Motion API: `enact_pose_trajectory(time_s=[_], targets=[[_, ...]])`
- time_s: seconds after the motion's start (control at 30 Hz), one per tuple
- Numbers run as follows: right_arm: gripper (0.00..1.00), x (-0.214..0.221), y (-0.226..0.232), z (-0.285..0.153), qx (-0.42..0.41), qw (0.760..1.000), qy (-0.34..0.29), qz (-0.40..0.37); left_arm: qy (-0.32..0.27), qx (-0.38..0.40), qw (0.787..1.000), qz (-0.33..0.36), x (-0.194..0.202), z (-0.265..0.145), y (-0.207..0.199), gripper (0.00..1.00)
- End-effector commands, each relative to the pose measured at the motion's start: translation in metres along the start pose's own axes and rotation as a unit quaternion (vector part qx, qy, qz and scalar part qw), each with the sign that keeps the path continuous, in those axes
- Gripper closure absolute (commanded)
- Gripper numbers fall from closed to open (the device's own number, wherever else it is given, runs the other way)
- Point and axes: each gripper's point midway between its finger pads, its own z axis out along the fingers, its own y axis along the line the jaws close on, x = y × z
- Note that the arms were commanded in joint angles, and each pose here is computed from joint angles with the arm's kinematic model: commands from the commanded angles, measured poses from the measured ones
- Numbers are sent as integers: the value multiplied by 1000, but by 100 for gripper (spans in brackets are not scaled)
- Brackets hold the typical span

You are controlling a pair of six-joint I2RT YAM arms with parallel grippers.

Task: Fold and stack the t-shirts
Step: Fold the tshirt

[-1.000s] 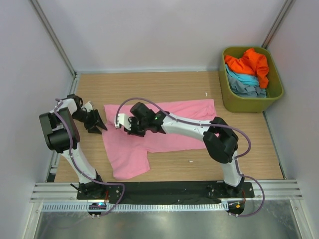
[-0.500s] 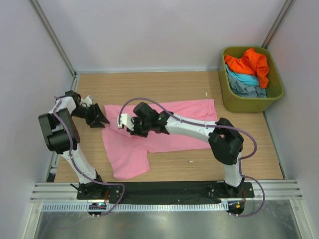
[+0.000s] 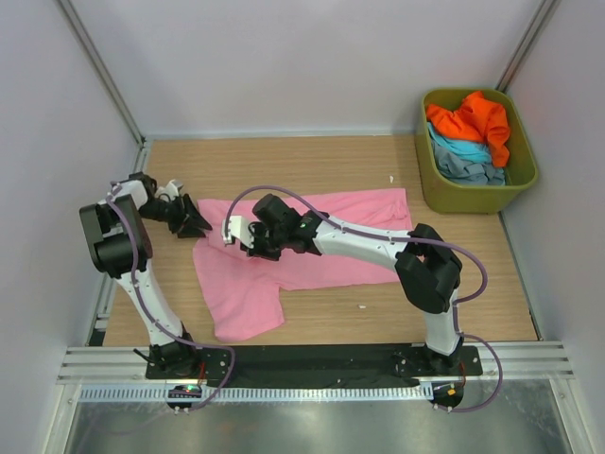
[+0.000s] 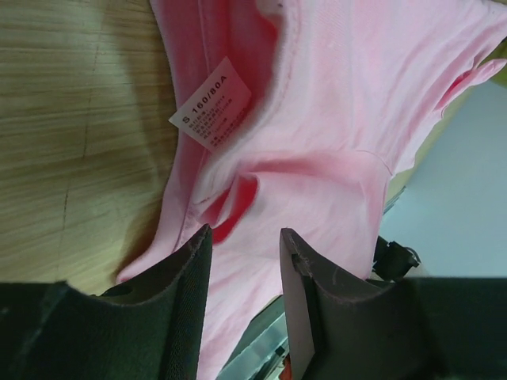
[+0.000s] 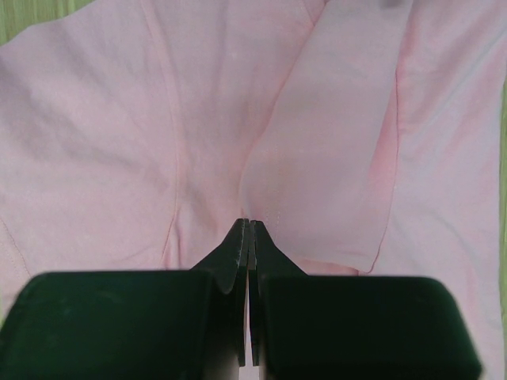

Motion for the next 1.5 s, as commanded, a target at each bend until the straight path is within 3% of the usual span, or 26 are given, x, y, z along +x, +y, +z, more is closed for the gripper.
enact_pose_trajectory(time_s=[0.0,0.3,0.77,1.07,1.47], targets=[[99,-22,-14,-5,21,999,-27,-13,-3,28,1000,11,-8,4,-13,60],[99,-19,-15,-3,25,999,-23,-15,20,43,999,16,4,16,-17,61],[99,-15,-21,1,37,999,-20,-13,63,37,996,60,65,-17,-31,63],[99,-17,-20,0,38,999,-23,-7,69,36,995,66,84,-34,-40,64],[99,-14,-21,-1,41,999,-21,-7,40,-42,995,80,60,-14,13,63]])
